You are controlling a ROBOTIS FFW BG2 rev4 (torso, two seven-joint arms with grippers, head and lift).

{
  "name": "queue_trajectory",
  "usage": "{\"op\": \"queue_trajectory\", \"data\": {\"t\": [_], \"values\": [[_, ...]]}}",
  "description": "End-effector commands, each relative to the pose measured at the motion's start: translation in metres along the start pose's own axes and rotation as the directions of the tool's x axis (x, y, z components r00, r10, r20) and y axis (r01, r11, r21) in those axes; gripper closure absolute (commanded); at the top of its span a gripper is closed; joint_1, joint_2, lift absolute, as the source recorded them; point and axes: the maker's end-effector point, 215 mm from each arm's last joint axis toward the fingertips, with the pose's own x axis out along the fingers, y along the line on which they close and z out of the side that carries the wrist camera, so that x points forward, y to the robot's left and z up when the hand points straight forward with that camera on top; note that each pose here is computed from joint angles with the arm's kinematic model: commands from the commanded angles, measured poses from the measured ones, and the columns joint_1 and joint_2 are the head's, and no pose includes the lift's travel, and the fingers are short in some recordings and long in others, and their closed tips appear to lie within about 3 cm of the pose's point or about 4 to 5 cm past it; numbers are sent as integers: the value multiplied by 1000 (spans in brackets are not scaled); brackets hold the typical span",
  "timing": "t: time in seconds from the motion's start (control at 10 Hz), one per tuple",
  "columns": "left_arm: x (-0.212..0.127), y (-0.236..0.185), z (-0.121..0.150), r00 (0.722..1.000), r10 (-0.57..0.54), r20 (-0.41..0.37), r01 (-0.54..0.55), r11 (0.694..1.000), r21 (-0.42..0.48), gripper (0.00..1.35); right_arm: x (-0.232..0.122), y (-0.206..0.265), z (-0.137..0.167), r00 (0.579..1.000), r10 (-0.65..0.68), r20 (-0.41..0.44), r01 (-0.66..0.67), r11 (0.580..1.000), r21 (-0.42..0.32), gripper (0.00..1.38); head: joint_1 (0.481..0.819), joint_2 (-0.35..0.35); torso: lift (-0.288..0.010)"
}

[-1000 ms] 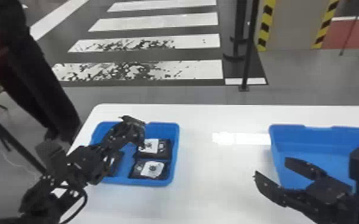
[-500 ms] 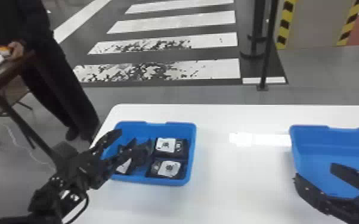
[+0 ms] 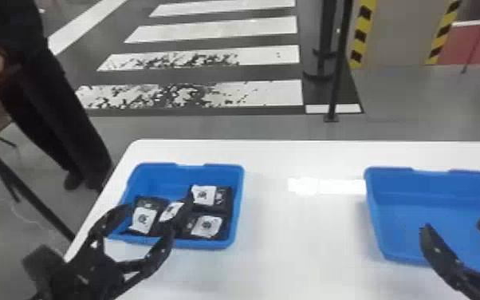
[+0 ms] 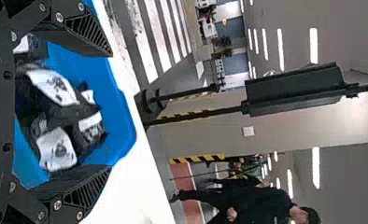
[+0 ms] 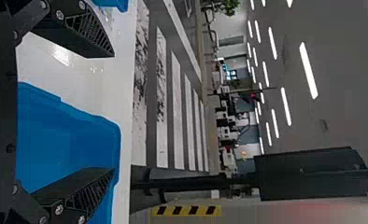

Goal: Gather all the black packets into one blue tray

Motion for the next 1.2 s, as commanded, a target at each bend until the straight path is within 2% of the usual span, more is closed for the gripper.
{"op": "queue_trajectory", "data": {"t": [0.0, 0.2, 0.3, 0.5, 0.7, 1.1], "values": [[-28, -23, 10, 999, 16, 39, -13, 997, -76, 190, -33, -27, 11, 993, -93, 79, 97, 994, -46, 162, 695, 98, -110], [-57, -28, 31, 993, 58, 100, -47, 994, -104, 190, -63, -49, 4, 985, -150, 80, 158, 982, -107, 162, 695, 21, -110], [-69, -26, 38, 989, 77, 129, -61, 991, -121, 190, -74, -47, -7, 986, -156, 57, 161, 981, -108, 162, 695, -13, -110], [-90, -17, 36, 985, 127, 119, -112, 986, -126, 190, -97, -48, -10, 982, -188, 29, 190, 973, -130, 162, 695, -33, -110], [-91, -15, 38, 985, 132, 115, -119, 987, -112, 190, -106, -57, 7, 978, -206, 37, 210, 958, -194, 162, 695, -24, -110], [-75, -26, 38, 989, 93, 114, -80, 991, -108, 190, -101, -57, 12, 978, -205, 43, 209, 954, -216, 162, 695, -58, -110]]}}
